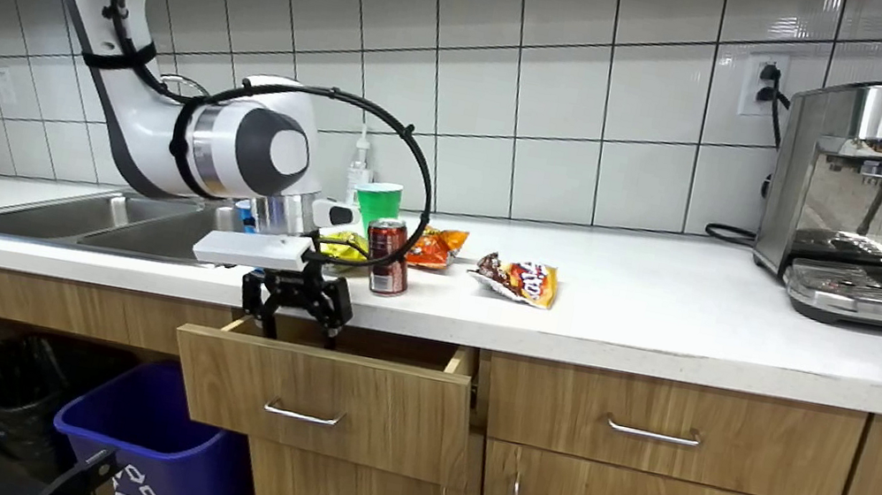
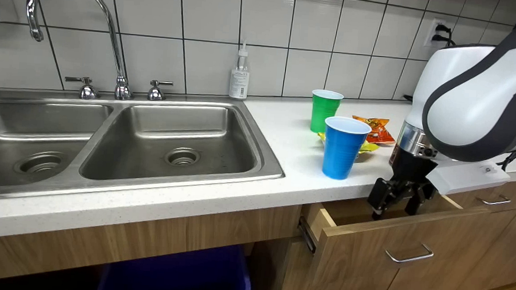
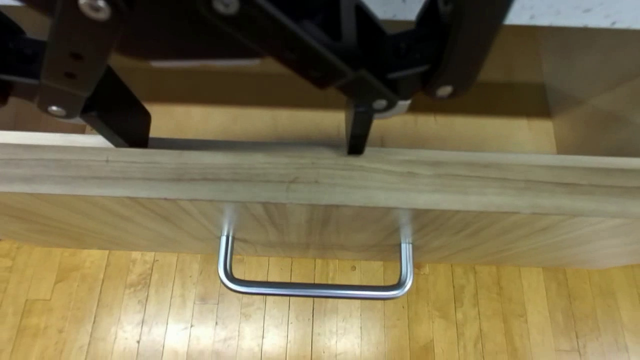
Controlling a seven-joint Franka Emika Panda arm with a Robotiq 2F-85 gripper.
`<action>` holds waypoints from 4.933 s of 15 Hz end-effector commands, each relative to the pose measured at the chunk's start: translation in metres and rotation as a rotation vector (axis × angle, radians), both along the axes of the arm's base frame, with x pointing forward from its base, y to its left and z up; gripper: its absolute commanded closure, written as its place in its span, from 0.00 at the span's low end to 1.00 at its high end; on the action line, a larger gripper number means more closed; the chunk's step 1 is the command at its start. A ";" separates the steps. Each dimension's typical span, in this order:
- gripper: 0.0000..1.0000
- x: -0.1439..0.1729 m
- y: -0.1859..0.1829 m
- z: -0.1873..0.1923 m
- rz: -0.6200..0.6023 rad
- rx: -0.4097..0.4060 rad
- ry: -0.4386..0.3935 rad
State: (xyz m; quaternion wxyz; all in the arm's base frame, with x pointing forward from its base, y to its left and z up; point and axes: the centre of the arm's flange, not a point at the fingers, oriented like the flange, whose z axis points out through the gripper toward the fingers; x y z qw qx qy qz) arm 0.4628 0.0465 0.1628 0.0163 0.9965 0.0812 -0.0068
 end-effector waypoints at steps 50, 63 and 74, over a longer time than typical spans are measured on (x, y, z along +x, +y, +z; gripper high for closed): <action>0.00 -0.080 -0.007 0.030 -0.118 -0.008 0.168; 0.00 -0.052 -0.005 0.073 -0.096 0.010 0.041; 0.00 -0.048 -0.005 0.076 -0.095 0.007 0.052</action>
